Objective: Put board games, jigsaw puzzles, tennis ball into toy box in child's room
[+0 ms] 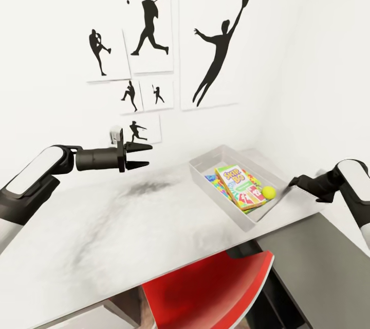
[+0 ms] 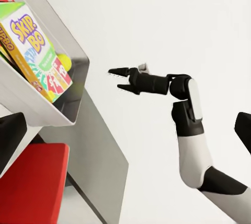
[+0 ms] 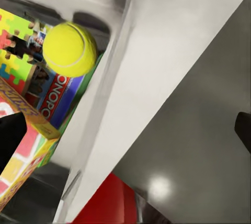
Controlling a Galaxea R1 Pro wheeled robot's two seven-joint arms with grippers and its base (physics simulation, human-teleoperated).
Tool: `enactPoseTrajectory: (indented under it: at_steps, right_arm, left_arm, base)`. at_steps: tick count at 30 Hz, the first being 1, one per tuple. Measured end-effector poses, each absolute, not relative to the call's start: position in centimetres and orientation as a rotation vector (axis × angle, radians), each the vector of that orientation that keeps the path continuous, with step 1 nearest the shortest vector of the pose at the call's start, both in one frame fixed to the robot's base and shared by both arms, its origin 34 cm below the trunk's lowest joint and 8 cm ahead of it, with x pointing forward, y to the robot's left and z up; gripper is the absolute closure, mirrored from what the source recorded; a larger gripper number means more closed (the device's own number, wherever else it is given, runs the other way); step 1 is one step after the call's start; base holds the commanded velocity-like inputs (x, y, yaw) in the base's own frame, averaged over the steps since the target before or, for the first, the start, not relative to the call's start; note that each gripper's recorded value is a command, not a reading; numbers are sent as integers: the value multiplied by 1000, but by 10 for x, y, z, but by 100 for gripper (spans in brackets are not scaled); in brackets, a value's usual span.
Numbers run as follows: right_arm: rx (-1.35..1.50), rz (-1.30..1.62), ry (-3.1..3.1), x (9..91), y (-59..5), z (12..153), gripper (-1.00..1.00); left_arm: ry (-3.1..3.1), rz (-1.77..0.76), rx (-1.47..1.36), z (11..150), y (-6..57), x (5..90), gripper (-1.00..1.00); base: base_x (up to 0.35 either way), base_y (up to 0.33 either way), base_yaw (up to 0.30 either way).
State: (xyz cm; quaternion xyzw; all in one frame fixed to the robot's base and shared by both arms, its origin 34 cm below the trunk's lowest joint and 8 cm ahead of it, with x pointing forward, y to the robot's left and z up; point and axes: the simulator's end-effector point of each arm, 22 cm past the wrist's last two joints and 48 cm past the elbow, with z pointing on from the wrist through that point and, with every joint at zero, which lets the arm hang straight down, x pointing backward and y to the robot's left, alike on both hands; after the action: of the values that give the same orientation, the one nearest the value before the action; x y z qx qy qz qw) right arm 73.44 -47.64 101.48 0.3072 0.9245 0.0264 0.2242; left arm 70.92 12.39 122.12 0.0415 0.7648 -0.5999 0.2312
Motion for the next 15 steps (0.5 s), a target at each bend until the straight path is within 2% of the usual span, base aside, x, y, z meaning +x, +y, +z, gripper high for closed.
enactPoseTrajectory:
  at_steps: [6,15]
  right_arm:
    - [844,119,2523,736,-481,1025,-100]
    - [842,130,2514,734,-481,1030,-100]
  left_arm:
    - [2099,-1646,120,1225,124,707,-100]
    - [2088,-1640,129,1233,124,704,-100]
  base:
    - [0,0,-14]
    - [0,0,-68]
